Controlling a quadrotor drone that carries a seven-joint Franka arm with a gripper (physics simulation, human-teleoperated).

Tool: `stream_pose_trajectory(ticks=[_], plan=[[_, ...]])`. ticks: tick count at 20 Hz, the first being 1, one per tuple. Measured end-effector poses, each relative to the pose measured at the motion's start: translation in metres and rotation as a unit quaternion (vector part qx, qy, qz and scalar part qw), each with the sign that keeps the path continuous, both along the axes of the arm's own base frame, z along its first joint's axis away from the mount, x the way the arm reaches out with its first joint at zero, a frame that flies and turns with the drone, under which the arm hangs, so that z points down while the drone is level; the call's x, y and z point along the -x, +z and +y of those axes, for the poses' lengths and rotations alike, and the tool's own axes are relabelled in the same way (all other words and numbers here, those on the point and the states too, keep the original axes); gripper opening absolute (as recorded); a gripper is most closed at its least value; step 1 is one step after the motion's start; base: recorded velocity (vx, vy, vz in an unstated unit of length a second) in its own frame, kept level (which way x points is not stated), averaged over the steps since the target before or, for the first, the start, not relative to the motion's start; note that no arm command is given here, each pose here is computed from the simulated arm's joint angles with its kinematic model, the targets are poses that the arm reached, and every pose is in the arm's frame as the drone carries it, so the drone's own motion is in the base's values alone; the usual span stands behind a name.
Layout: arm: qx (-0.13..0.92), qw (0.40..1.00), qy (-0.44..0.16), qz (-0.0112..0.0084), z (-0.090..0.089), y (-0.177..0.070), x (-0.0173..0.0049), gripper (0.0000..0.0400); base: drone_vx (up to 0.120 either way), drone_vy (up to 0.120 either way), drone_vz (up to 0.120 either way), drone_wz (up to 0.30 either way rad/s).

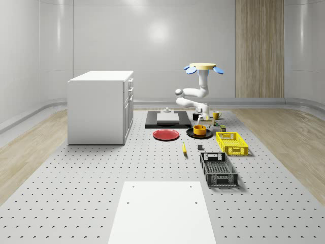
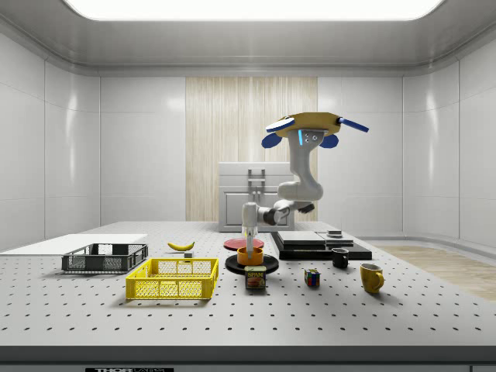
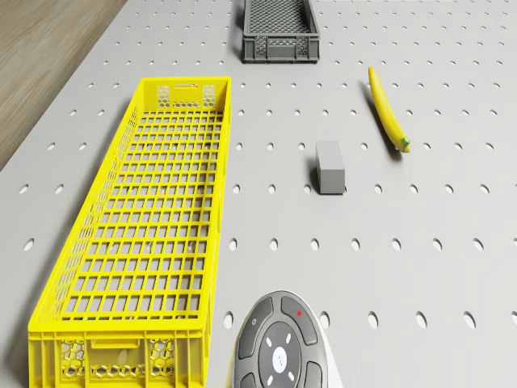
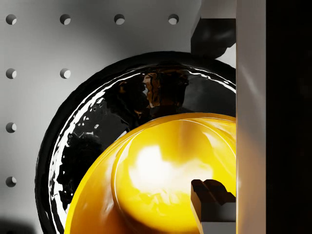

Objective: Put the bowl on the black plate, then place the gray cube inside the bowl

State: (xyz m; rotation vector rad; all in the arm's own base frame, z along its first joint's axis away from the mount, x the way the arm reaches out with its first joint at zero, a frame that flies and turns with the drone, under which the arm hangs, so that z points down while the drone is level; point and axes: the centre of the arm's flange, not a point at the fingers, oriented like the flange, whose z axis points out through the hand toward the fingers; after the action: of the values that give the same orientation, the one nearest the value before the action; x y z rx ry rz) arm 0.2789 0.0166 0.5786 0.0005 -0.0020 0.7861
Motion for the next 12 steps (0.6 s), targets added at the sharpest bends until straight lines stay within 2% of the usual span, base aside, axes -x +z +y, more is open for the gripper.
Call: stream_pose_trajectory(ticks=[4, 12], plan=[[0.000, 1.000, 0.000, 0.0000, 0.000, -0.016, 0.0000, 0.0390, 0.010, -0.010, 0.000, 0.000], [0.000, 1.000, 0.000, 0.0001, 0.000, -0.029, 0.0000, 0.0399, 0.120, -0.120, 0.000, 0.000]])
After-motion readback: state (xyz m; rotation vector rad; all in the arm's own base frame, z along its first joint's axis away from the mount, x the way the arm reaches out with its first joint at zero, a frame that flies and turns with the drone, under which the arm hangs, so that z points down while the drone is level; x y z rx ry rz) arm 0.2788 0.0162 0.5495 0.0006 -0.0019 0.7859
